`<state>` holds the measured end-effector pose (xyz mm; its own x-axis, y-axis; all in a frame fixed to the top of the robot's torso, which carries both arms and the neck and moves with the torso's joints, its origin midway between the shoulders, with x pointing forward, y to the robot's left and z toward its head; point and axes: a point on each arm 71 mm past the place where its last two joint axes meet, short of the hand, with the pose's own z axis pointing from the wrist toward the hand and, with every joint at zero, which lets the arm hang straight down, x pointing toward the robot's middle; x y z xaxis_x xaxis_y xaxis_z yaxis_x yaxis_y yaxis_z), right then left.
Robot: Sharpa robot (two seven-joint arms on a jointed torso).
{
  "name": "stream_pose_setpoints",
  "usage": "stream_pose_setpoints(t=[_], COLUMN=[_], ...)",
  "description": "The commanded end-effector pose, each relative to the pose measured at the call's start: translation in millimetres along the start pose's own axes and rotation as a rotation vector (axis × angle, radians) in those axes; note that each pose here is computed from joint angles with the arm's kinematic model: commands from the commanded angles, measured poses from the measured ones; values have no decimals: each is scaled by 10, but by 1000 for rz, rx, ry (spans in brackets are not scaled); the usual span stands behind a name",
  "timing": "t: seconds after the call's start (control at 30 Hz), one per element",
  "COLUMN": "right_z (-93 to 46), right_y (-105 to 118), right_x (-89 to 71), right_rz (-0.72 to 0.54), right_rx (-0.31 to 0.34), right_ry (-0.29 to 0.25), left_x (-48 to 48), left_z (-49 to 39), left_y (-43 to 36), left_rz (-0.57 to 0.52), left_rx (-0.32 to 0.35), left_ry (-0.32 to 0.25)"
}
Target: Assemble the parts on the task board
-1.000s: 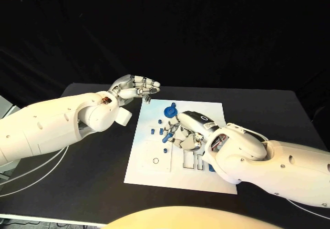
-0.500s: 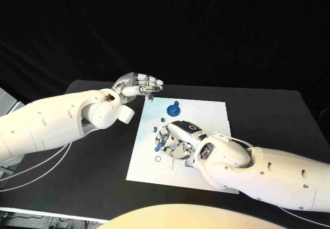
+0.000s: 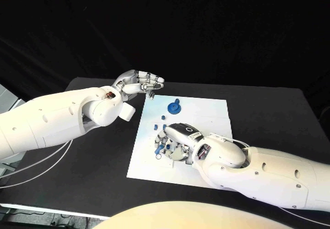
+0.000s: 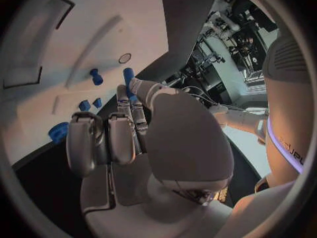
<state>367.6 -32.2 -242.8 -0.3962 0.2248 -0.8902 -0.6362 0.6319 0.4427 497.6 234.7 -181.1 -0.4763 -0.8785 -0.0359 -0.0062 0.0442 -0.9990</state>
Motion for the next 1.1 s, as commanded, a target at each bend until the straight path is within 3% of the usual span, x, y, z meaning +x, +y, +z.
stream_pose_setpoints(t=[0.03,1.1], right_z=[-3,36], right_y=[20,-26], right_x=[48,185], right_rz=[-31,-87], right_rx=[-18,24], right_ry=[49,113], left_x=[25,22], left_z=[10,11], left_y=[-12,-11], left_rz=[-6,-6], left_rx=[8,8], left_ry=[18,17])
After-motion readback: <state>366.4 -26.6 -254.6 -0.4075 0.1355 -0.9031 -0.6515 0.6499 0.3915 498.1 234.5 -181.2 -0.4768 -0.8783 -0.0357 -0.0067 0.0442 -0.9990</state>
